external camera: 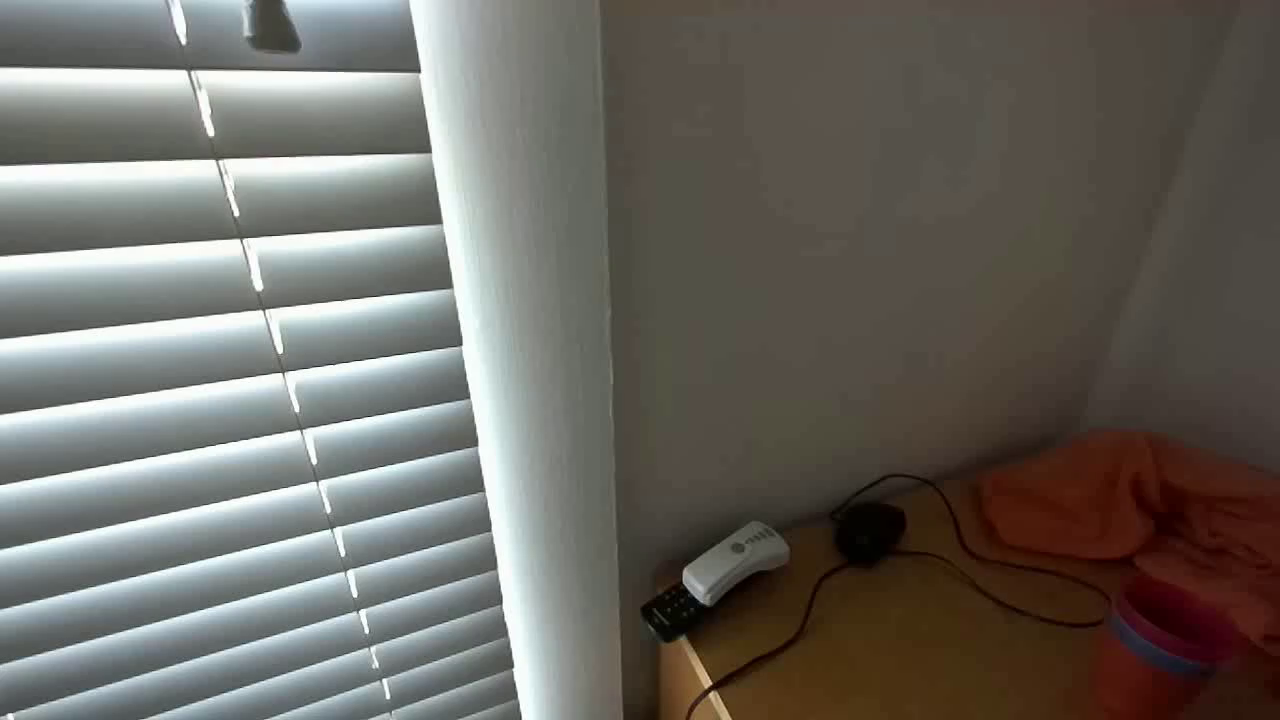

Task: Turn the pile of plastic cups over

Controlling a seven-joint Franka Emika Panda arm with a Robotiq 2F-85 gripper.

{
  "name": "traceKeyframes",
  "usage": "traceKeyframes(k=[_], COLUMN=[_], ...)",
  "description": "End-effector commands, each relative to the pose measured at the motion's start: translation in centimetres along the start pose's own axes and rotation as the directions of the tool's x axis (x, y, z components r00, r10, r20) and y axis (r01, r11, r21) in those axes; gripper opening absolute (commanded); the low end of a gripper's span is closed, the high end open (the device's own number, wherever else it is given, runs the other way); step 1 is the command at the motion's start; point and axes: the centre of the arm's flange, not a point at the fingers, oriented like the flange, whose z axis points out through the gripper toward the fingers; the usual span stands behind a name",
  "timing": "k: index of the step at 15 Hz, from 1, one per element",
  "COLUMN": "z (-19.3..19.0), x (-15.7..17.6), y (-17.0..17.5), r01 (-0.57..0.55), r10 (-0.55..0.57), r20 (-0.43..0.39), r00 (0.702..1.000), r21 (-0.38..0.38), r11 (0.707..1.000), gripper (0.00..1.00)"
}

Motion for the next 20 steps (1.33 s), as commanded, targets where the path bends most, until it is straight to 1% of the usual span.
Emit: traceKeyframes(k=[1,6,8,11,13,15,18,20], z=[0.0,0.1,2.0,4.6,6.5,8.4,11.0,12.6], x=[0.0,0.0,1.0,1.3,1.7,2.2,2.8,3.0], y=[0.0,0.0,1.0,1.5,1.9,2.7,4.1,4.8], r01=[0.0,0.0,-0.094,-0.233,-0.319,-0.401,-0.515,-0.587], r10=[0.0,0.0,0.092,0.222,0.303,0.377,0.477,0.532], r20=[0.0,0.001,0.061,0.131,0.181,0.23,0.298,0.348], r00=[1.0,1.0,0.994,0.966,0.936,0.897,0.827,0.772], r21=[0.0,0.0,0.032,0.07,0.066,0.066,0.064,0.069], r11=[1.0,1.0,0.995,0.97,0.946,0.914,0.855,0.807], gripper=[1.0,1.0,1.0,1.0,1.0,1.0,1.0,1.0])
